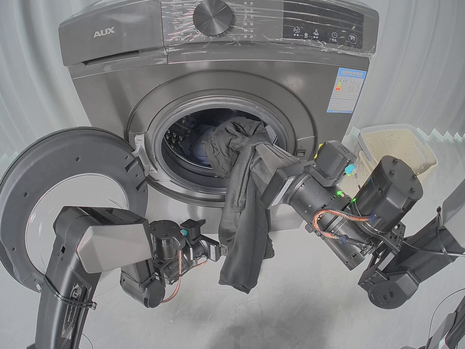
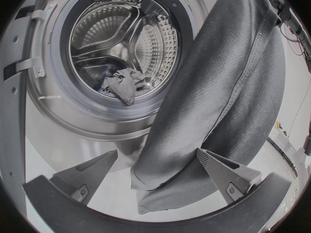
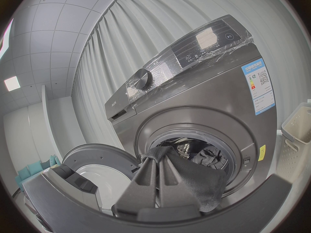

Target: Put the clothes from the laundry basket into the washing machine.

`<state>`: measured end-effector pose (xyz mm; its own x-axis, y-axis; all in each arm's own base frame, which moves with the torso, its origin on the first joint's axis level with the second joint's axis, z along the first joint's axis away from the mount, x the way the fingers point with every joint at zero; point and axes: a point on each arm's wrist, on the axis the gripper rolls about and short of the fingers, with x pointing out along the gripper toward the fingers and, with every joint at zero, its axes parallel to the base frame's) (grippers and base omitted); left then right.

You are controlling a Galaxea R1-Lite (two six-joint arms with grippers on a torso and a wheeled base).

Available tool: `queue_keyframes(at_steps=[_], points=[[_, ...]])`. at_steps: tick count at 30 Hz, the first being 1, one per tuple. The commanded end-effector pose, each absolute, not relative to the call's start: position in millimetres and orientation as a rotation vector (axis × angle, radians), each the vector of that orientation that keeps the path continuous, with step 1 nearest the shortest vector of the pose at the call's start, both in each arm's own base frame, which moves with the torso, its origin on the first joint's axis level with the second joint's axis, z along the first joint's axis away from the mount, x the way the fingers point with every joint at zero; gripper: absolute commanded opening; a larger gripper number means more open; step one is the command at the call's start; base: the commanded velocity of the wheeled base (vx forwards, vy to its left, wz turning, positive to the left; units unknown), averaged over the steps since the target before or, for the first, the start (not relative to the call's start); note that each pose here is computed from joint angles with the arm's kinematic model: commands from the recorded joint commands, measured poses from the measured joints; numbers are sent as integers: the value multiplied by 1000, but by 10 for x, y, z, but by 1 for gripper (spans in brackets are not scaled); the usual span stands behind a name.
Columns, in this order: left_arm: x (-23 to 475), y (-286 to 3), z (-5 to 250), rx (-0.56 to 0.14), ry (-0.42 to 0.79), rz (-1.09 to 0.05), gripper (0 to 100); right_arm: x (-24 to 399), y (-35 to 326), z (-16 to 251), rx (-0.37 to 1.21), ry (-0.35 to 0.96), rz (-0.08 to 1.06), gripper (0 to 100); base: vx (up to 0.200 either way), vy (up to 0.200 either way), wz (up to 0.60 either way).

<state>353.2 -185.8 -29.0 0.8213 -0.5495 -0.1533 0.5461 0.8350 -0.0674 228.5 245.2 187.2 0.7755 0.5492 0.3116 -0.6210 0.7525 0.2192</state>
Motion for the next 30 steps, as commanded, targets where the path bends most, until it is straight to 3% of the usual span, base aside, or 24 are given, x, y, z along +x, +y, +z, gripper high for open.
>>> queue_keyframes(at_steps=[1,20,21,30], points=[[3489,-1976,-307,-20,164,-611,100,2284,2459,1868,321,-234,648,0,0,0,0],[3623,-2038,-451,-28,147,-561,100,2278,2484,1856,322,-232,653,0,0,0,0],[3628,-2048,-459,-29,144,-563,0,2278,2482,1852,321,-230,653,0,0,0,0],[3786,-1992,-419,-49,97,-503,0,2270,2474,1856,324,-233,653,0,0,0,0]])
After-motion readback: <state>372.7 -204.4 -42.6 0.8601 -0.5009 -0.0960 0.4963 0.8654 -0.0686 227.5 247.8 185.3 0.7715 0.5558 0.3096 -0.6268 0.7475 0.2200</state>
